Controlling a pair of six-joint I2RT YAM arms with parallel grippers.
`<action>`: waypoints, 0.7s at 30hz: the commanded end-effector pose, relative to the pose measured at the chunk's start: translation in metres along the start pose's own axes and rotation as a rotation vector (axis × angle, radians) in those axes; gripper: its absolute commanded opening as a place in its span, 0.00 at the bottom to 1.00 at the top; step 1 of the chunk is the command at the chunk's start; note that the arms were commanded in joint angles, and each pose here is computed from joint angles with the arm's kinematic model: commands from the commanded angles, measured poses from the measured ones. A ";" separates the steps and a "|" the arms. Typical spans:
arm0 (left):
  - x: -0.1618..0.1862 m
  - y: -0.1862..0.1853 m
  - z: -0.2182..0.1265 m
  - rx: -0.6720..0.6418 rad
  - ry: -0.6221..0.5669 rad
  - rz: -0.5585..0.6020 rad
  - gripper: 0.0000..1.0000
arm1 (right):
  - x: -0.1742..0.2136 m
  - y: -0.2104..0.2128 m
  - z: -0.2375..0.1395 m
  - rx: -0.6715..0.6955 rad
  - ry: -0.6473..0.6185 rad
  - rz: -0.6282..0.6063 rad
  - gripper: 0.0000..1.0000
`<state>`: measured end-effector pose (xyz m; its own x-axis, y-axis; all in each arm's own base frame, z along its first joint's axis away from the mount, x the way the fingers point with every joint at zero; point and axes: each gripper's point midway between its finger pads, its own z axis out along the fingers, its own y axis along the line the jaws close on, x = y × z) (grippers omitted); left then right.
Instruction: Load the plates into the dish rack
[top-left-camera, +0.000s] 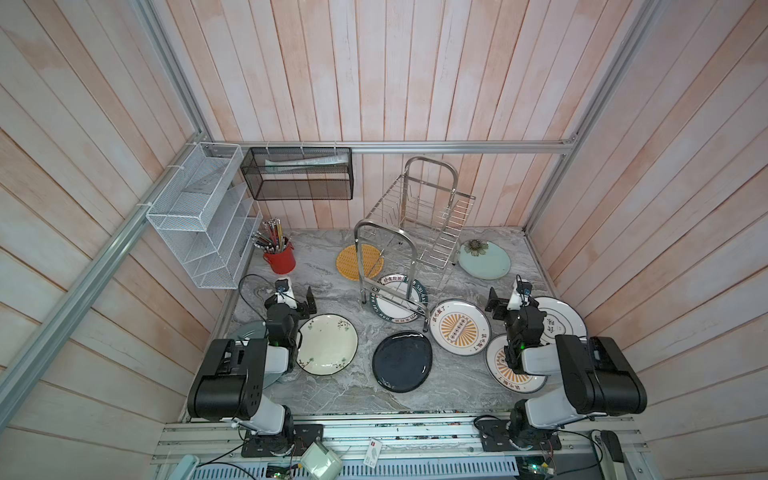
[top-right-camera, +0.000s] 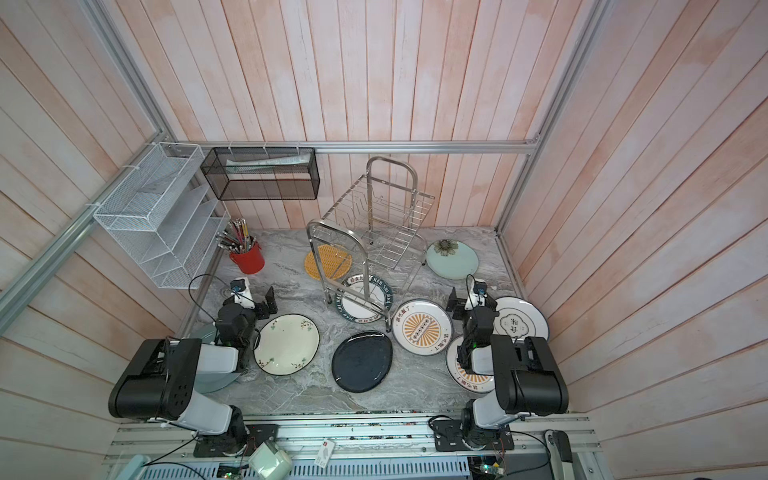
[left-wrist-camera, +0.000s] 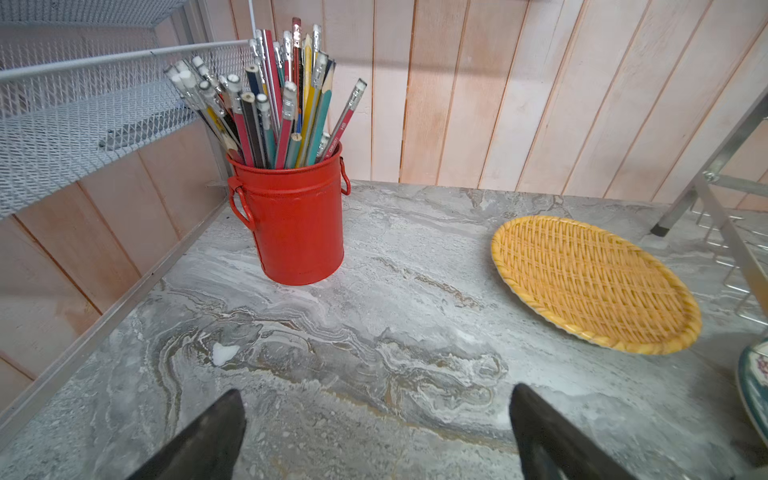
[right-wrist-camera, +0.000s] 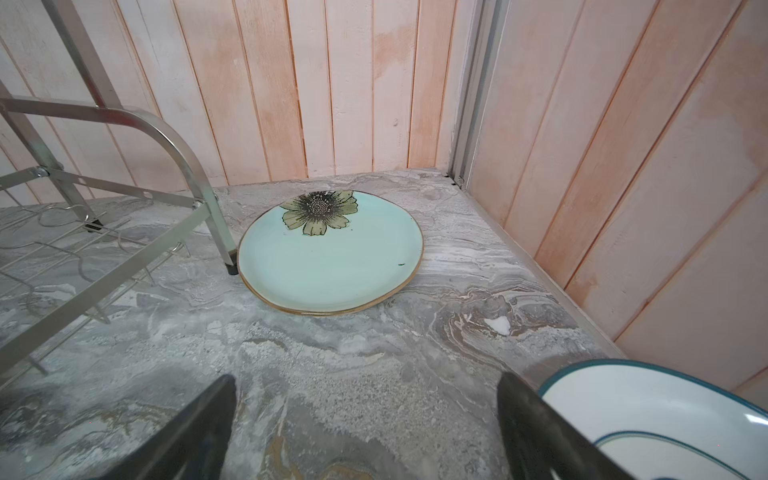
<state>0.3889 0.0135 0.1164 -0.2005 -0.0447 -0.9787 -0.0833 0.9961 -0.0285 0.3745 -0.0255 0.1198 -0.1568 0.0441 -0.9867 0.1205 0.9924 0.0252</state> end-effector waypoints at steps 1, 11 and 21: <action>-0.008 -0.001 0.001 0.018 -0.017 0.008 1.00 | -0.004 0.000 0.004 -0.003 -0.006 -0.003 0.98; -0.009 -0.001 0.001 0.019 -0.021 0.010 1.00 | -0.004 0.001 0.003 -0.005 -0.008 -0.004 0.98; -0.008 -0.001 0.001 0.019 -0.018 0.011 1.00 | -0.004 0.001 0.003 -0.004 -0.008 -0.005 0.98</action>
<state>0.3891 0.0142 0.1163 -0.2011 -0.0465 -0.9785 -0.0771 0.9965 -0.0315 0.3745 -0.0255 0.1199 -0.1564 0.0437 -0.9867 0.1205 0.9924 0.0249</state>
